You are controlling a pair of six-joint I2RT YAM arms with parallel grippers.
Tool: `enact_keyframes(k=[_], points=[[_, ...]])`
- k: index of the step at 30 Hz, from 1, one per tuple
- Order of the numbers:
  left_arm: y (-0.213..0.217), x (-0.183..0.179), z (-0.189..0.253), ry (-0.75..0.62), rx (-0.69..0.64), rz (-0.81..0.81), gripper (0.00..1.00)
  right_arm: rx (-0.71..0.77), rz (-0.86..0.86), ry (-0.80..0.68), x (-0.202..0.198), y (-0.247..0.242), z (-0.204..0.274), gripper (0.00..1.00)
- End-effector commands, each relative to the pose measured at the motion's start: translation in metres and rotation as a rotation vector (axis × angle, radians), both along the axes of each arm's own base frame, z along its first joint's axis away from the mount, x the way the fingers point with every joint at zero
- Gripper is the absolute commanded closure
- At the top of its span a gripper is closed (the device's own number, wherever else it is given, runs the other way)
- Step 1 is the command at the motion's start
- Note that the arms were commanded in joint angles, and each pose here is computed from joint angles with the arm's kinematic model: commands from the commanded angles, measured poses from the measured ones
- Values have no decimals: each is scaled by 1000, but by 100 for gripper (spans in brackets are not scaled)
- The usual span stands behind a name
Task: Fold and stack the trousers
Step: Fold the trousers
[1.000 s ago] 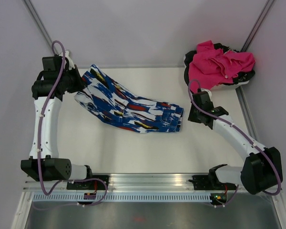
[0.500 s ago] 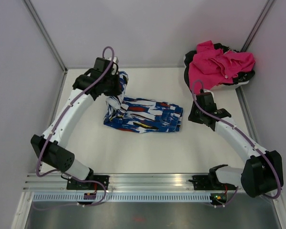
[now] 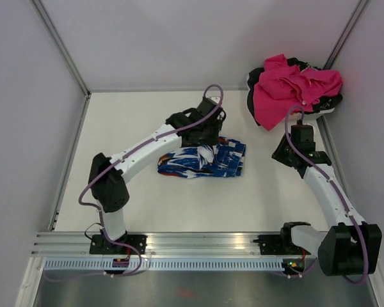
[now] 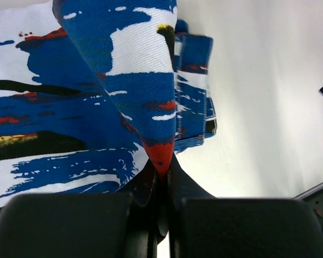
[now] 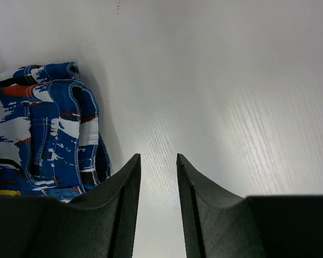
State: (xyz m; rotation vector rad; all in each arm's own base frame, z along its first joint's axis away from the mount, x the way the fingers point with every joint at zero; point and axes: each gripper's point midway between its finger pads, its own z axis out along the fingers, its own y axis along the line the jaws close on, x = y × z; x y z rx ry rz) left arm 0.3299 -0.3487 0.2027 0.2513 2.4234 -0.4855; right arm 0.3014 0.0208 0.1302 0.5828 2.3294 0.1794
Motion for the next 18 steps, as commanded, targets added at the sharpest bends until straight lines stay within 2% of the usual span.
enact_keyframes(k=[1,6,10,14,18], points=[[-45,2,-6,-15,-62,14,98,18,17,-41,2,-2,18,60],[-56,4,-59,25,16,79,98,-8,37,-54,-4,-4,26,60],[-63,5,-81,41,33,108,98,0,55,-50,-8,-1,22,58],[-71,8,-85,53,-3,137,98,82,125,-55,-9,18,18,58],[-60,22,-68,1,-24,256,98,105,152,-58,-13,24,18,58]])
